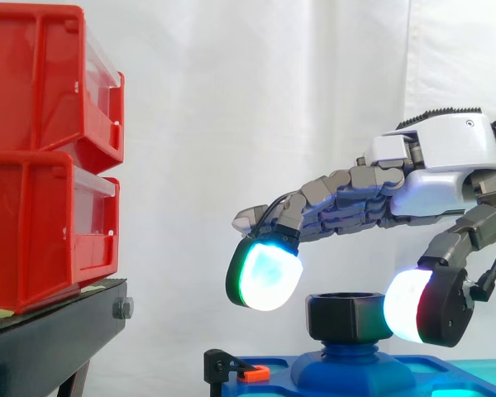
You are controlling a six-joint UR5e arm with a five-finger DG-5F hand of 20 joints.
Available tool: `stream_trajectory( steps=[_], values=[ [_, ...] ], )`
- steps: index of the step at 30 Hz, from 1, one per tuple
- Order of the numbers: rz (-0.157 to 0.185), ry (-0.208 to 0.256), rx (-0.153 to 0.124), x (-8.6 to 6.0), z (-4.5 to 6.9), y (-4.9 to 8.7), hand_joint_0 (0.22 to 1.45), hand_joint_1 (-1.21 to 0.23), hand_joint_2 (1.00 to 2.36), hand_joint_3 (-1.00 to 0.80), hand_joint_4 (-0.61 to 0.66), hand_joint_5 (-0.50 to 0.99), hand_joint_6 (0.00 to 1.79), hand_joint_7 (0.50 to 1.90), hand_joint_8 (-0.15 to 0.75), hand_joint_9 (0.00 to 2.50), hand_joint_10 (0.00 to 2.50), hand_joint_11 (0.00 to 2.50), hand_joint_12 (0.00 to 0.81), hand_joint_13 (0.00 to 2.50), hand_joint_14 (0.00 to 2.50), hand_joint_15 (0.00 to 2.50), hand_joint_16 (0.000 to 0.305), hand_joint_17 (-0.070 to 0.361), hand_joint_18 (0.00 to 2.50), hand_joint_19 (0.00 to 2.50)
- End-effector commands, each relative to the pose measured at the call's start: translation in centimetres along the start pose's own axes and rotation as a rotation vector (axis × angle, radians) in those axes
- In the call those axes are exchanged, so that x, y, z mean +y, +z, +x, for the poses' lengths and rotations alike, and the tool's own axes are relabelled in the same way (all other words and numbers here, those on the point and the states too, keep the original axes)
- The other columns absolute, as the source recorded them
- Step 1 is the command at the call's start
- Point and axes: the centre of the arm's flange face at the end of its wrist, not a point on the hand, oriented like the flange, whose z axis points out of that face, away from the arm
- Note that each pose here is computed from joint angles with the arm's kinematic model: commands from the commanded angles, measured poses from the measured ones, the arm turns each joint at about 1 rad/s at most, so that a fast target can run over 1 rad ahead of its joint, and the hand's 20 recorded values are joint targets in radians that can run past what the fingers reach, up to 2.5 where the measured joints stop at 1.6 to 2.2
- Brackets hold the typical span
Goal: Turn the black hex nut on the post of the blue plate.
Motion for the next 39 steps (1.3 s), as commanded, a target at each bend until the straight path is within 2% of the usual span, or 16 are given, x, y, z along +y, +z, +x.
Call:
stream_trajectory(
  steps=[1, 6, 25, 33, 39],
  values=[
    [-0.004, 0.0, 0.003, -0.2, 0.1, -0.1, 0.54, -0.78, 1.0, -0.5, 0.01, -0.3, 0.5, 0.65, 0.131, 0.0, 0.0, 0.0, 0.306, 0.0, 0.0, 0.0, 0.045, 0.1, 0.0, 0.05],
    [-0.009, 0.002, 0.011, -0.2, 0.1, -0.2, 0.54, -0.78, 1.0, -0.5, 0.02, -0.3, 0.5, 0.66, 0.133, 0.0, 0.0, 0.0, 0.306, 0.0, 0.0, 0.0, 0.045, 0.1, 0.0, 0.05],
    [-0.012, 0.003, 0.013, -0.8, -0.1, -0.5, 0.53, -0.76, 1.0, -0.5, 0.03, -0.3, 0.5, 0.67, 0.134, 0.0, 0.0, 0.0, 0.308, 0.0, 0.0, 0.0, 0.045, 0.102, 0.0, 0.05],
    [-0.015, 0.002, 0.013, -1.2, -0.2, -0.7, 0.4, -0.68, 1.0, -0.5, 0.09, -0.3, 0.5, 0.69, 0.178, 0.0, 0.0, 0.0, 0.354, 0.0, 0.0, 0.0, 0.055, 0.123, 0.0, 0.05],
    [-0.015, -0.004, 0.013, -1.5, -0.3, -0.8, 0.36, -0.63, 1.0, -0.5, 0.11, -0.3, 0.5, 0.7, 0.2, 0.0, 0.0, 0.0, 0.378, 0.0, 0.0, 0.0, 0.059, 0.132, 0.0, 0.05]
  ],
)
